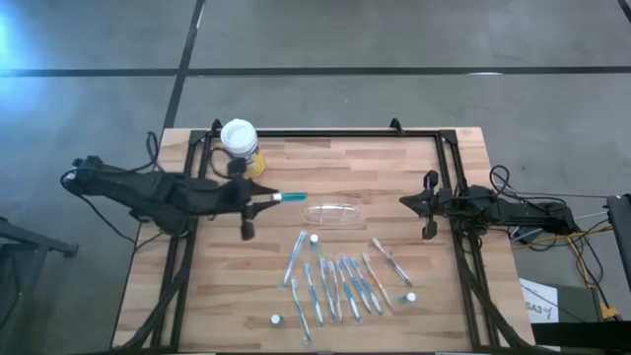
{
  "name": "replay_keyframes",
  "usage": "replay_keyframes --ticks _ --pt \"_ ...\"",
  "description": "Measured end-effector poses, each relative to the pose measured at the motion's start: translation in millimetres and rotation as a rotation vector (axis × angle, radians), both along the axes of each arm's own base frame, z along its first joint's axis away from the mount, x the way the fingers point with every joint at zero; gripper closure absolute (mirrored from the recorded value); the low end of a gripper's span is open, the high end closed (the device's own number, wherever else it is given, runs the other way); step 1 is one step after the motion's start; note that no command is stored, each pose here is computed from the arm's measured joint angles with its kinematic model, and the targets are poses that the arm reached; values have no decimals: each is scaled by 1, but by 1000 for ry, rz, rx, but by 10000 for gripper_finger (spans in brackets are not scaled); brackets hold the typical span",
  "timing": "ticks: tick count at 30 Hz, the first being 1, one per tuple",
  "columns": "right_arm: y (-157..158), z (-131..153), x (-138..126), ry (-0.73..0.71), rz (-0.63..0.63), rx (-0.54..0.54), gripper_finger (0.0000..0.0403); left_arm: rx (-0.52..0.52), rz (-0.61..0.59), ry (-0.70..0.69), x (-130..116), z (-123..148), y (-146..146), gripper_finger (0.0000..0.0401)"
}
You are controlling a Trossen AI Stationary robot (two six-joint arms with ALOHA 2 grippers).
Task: Pick & Place toothbrushing station
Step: Put the blue mouthwash bottle into the middle section of the transparent organizer
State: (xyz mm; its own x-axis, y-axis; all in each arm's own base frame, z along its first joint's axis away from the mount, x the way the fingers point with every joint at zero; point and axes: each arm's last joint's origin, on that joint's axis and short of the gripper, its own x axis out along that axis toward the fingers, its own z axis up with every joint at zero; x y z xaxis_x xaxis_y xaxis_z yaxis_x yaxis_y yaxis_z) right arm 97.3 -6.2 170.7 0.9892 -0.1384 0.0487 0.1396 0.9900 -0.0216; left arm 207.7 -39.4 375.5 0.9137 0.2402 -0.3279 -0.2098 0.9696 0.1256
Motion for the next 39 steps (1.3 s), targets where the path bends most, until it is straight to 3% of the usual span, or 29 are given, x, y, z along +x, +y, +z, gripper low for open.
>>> replay_keyframes --ticks 8,22,32,39 --pt "0 0 0 1 0 -2 394 37 31 223 60 10 3 305" --pt "0 0 0 3 0 -8 394 -17 -44 536 153 -17 35 305" --pt "0 -1 0 12 0 -10 394 -34 -73 678 192 -49 53 305" --pt "0 -1 0 13 0 -10 394 -69 -83 763 207 -73 65 305"
